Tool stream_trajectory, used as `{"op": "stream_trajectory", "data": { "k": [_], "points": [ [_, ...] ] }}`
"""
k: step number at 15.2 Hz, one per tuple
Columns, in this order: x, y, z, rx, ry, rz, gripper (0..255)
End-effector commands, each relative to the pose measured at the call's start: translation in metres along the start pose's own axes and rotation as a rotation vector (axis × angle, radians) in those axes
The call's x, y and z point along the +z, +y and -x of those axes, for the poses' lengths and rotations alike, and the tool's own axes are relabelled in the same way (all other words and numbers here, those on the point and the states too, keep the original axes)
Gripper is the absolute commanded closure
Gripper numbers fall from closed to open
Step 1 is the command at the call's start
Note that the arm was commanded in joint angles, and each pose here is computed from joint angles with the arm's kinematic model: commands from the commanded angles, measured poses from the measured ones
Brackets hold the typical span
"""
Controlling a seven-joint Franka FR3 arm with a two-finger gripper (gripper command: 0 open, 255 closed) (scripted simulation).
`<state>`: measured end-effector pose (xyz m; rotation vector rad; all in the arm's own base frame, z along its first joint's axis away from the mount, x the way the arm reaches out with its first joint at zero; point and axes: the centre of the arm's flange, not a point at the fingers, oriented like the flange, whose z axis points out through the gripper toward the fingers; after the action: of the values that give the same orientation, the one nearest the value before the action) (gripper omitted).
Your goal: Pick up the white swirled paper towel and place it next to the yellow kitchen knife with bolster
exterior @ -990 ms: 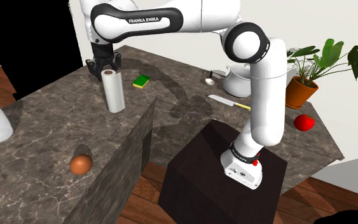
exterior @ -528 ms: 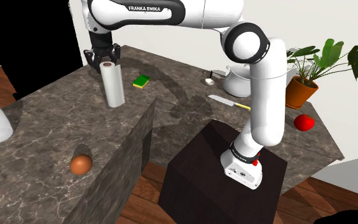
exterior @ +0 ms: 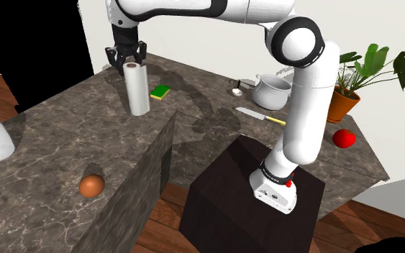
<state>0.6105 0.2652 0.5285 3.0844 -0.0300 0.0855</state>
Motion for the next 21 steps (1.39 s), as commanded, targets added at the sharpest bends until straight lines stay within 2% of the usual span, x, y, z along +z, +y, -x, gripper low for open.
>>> {"op": "stream_trajectory", "data": {
  "k": [1, 21],
  "points": [
    [-0.004, 0.020, 0.019, 0.000, 0.000, 0.000, 255],
    [-0.053, 0.210, 0.196, 0.000, 0.000, 0.000, 255]
  ]
}}
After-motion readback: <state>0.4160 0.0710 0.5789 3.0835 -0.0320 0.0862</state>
